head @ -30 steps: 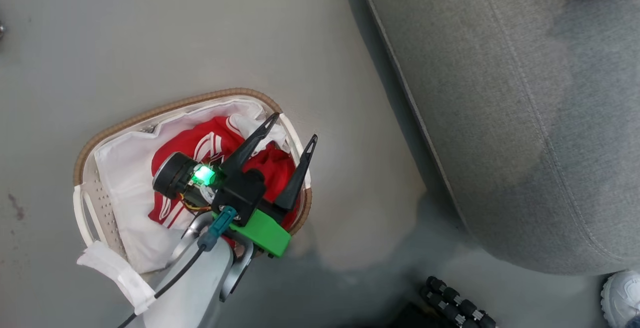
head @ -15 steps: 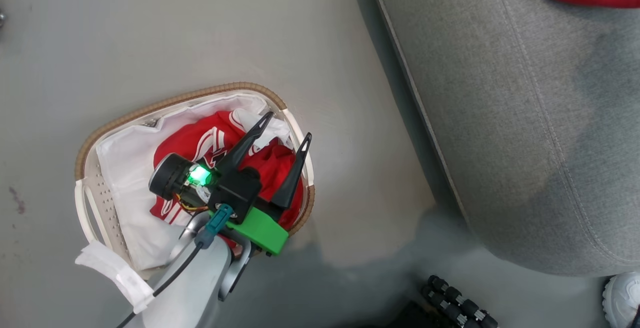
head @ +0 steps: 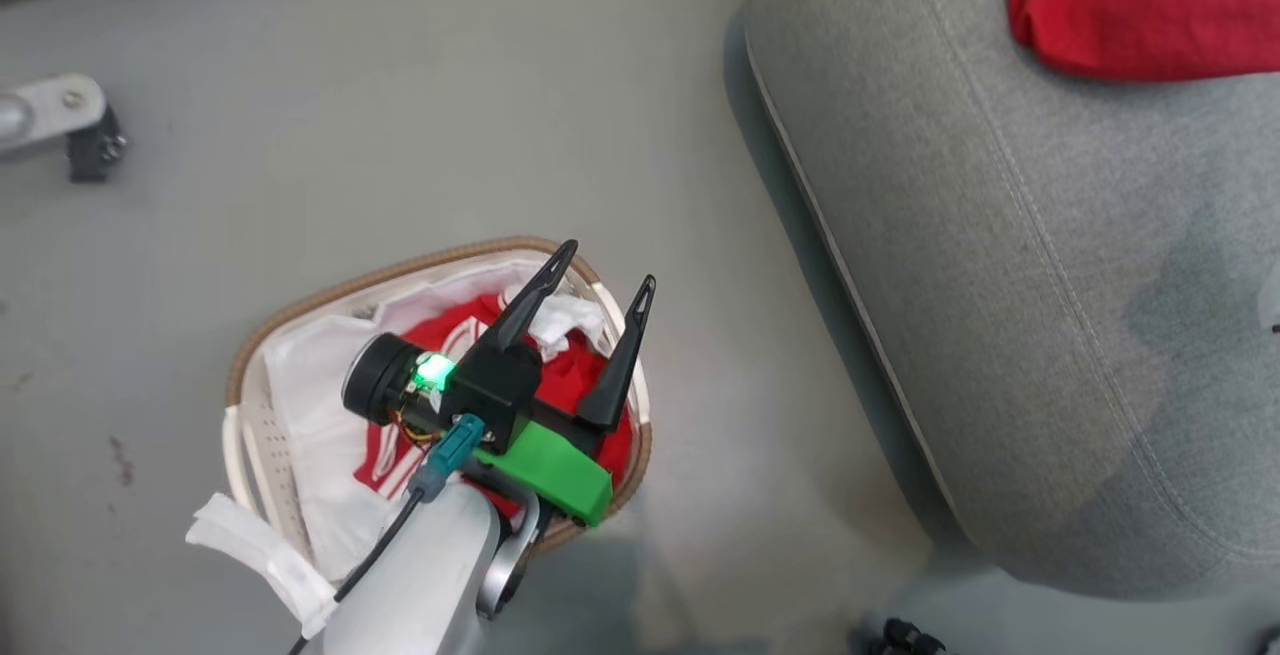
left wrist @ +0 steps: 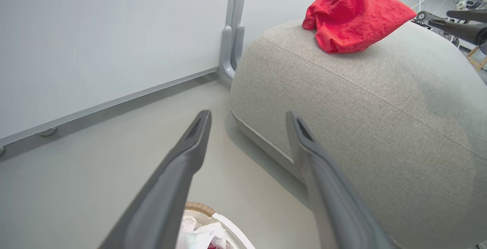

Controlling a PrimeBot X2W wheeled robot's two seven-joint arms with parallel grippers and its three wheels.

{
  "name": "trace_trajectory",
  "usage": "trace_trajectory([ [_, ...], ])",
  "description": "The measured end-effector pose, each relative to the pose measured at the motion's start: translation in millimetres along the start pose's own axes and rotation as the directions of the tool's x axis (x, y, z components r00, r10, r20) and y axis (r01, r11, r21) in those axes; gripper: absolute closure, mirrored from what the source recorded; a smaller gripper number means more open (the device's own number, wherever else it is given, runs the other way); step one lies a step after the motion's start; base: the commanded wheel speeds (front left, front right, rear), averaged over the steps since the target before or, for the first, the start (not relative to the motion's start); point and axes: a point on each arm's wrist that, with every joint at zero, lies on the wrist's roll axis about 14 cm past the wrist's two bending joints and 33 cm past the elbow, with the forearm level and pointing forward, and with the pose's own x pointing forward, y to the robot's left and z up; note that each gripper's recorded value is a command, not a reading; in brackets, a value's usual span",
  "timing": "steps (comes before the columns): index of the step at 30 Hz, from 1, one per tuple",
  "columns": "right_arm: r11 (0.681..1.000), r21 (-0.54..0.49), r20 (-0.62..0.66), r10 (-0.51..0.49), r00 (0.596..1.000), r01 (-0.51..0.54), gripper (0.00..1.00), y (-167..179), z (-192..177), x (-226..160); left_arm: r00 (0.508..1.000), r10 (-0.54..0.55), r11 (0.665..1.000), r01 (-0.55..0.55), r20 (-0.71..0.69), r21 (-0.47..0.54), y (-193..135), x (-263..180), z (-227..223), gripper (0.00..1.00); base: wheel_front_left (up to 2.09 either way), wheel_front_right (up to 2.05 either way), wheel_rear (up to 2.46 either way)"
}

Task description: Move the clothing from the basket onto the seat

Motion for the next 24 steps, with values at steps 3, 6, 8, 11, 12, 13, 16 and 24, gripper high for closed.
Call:
trace_trajectory([
  [3,1.000,0.000,0.057,0.019,0.998,-0.019,0.00,1,20,-4,0.999,0.031,1.000,-0.031,0.025,0.005,0,-8,15,0.00,0.00,0.00,0.00],
  [6,0.999,-0.003,0.134,0.049,0.990,-0.049,0.00,7,48,-6,0.996,0.069,0.998,-0.069,0.056,0.009,2,-17,31,0.00,0.00,0.00,0.00],
  [8,0.997,-0.004,0.190,0.081,0.978,-0.082,0.00,17,69,-9,0.991,0.107,0.994,-0.108,0.079,0.016,6,-27,42,0.00,0.00,0.00,0.00],
  [11,0.992,0.022,0.267,0.116,0.957,-0.127,0.00,30,98,-17,0.981,0.160,0.986,-0.163,0.113,0.017,11,-41,57,0.00,0.00,0.00,0.00],
  [12,0.989,0.039,0.296,0.125,0.947,-0.142,0.00,35,108,-20,0.976,0.182,0.983,-0.184,0.122,0.012,12,-47,61,0.00,0.00,0.00,0.00],
  [13,0.986,0.049,0.320,0.135,0.938,-0.159,0.00,40,117,-24,0.971,0.200,0.979,-0.203,0.130,0.009,14,-53,64,0.00,0.00,0.00,0.00],
  [16,0.969,0.090,0.369,0.183,0.911,-0.231,0.00,66,132,-42,0.948,0.278,0.959,-0.283,0.156,0.011,24,-76,74,0.00,0.00,0.00,0.00],
  [24,0.898,0.221,0.420,0.266,0.868,-0.382,0.00,125,140,-91,0.855,0.474,0.876,-0.483,0.209,-0.007,54,-144,88,0.00,0.00,0.00,0.00],
])
